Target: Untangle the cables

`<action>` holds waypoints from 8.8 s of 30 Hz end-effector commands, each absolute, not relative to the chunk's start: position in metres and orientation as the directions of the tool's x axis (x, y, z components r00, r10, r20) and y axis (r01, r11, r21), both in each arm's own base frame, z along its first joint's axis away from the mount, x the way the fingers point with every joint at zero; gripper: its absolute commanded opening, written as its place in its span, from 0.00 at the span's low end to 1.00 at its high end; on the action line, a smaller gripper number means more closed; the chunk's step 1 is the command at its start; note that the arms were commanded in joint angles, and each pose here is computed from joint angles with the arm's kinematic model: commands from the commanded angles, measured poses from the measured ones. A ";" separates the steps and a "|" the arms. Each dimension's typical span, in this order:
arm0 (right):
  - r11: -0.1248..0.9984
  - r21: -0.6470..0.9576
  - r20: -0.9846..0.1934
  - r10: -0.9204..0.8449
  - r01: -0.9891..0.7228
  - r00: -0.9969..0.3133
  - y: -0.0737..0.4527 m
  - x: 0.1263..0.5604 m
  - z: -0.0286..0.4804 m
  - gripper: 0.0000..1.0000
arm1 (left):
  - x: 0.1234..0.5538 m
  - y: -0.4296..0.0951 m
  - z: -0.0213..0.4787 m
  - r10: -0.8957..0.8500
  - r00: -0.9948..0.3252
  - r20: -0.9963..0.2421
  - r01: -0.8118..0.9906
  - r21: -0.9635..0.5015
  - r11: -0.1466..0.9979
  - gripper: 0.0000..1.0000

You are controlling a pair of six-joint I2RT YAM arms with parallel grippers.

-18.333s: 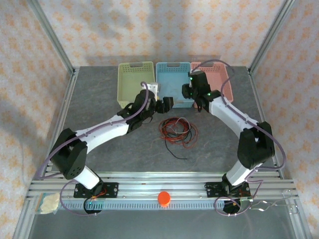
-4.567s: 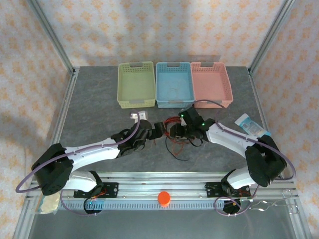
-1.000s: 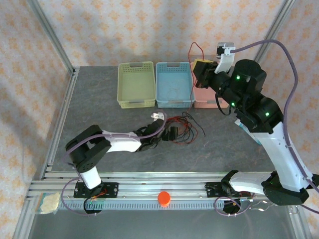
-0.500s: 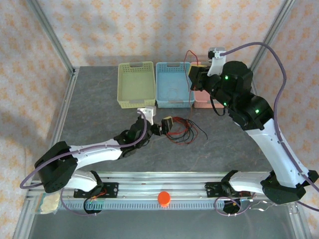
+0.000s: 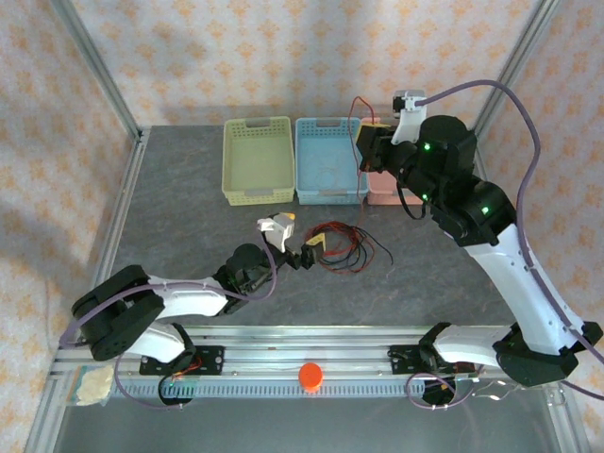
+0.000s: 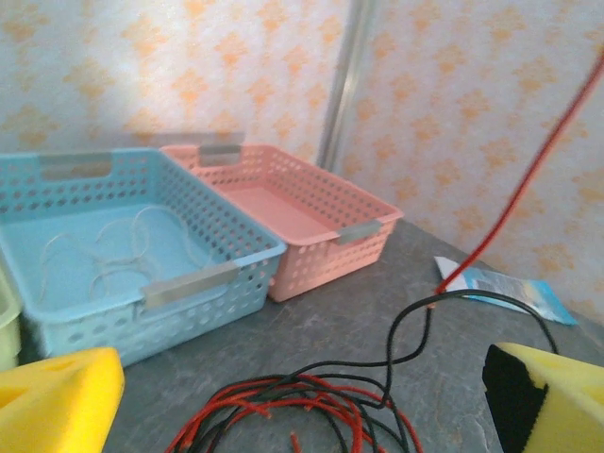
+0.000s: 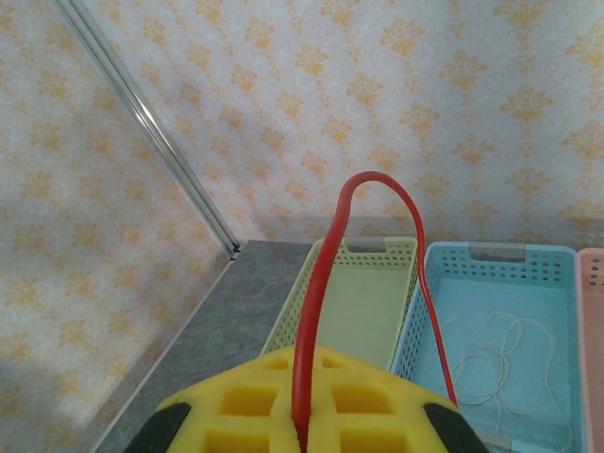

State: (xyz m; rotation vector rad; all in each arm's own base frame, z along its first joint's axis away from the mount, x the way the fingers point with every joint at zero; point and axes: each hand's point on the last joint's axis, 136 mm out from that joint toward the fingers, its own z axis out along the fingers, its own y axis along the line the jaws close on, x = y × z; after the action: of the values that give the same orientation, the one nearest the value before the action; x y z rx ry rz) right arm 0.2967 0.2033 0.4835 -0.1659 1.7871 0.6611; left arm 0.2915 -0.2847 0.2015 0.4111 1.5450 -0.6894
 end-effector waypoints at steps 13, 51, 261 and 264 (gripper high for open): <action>0.821 0.367 -0.915 0.234 -0.437 -0.329 0.205 0.296 0.491 0.00 | 0.280 -0.332 0.189 0.013 0.137 -0.990 0.834 0.123 0.537 0.90; 0.792 0.399 -0.908 0.274 -0.462 -0.316 0.202 0.285 0.503 0.00 | 0.324 -0.410 0.149 0.063 0.107 -0.992 0.900 0.123 0.419 0.50; 0.748 -0.001 -0.387 -0.612 -0.664 -0.689 0.286 0.288 0.074 0.08 | 0.313 -0.187 0.119 -0.556 -0.649 -0.519 -0.044 -0.704 0.709 0.68; 0.754 0.007 -0.414 -0.595 -0.657 -0.688 0.287 0.288 0.084 0.05 | 0.314 -0.187 0.122 -0.547 -0.647 -0.531 -0.037 -0.694 0.719 0.68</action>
State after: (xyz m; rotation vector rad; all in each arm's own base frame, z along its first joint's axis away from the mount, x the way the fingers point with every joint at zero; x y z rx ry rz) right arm 0.2843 0.2824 0.0573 -1.0030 2.6071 0.1723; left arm 0.3080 -0.1923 0.1066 -0.4600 2.1970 -0.8756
